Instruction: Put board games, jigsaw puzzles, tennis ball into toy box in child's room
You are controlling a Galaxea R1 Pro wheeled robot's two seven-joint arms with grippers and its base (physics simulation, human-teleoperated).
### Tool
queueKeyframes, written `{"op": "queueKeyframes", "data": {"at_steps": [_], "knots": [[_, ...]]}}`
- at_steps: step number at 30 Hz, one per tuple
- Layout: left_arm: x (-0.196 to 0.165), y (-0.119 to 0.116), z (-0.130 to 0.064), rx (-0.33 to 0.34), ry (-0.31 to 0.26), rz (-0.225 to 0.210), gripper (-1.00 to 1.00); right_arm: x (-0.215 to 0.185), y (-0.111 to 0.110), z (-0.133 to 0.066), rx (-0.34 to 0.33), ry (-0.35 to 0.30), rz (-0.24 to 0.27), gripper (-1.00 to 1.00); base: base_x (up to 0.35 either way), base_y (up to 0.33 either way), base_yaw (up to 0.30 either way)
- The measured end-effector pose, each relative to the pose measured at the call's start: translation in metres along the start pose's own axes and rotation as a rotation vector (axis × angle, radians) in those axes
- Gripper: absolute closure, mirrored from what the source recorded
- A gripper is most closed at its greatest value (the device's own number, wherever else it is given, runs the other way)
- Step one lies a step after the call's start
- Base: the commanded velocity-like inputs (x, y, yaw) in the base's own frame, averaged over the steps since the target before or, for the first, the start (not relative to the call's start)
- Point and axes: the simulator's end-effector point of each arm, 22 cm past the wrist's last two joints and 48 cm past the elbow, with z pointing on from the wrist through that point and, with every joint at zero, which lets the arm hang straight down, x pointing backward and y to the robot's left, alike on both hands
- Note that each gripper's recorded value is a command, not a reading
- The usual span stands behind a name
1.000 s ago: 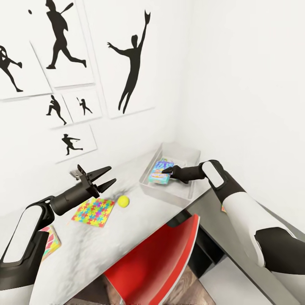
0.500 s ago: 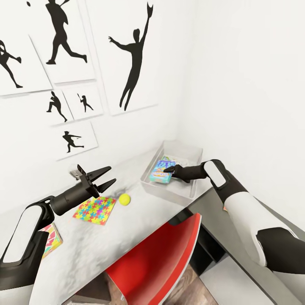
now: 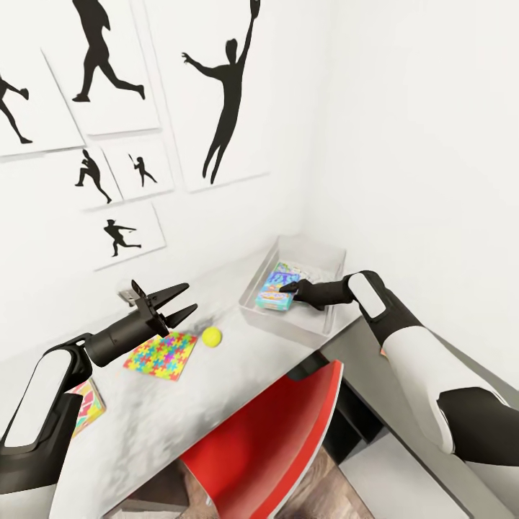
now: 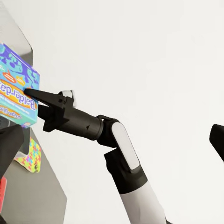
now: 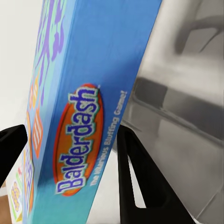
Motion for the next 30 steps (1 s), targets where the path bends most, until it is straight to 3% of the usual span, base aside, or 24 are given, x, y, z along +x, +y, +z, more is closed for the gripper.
{"op": "queueKeyframes", "data": {"at_steps": [18, 30], "knots": [[0.001, 0.017, 0.000, -0.017, 0.002, -0.023, -1.00, 0.003, -0.013, 0.011, 0.009, 0.015, 0.017, 1.00, 0.000, 0.000, 0.000], [0.002, 0.028, 0.001, -0.028, 0.004, -0.039, -1.00, -0.018, -0.007, 0.010, 0.002, -0.006, 0.003, 1.00, 0.000, 0.000, 0.000]]}}
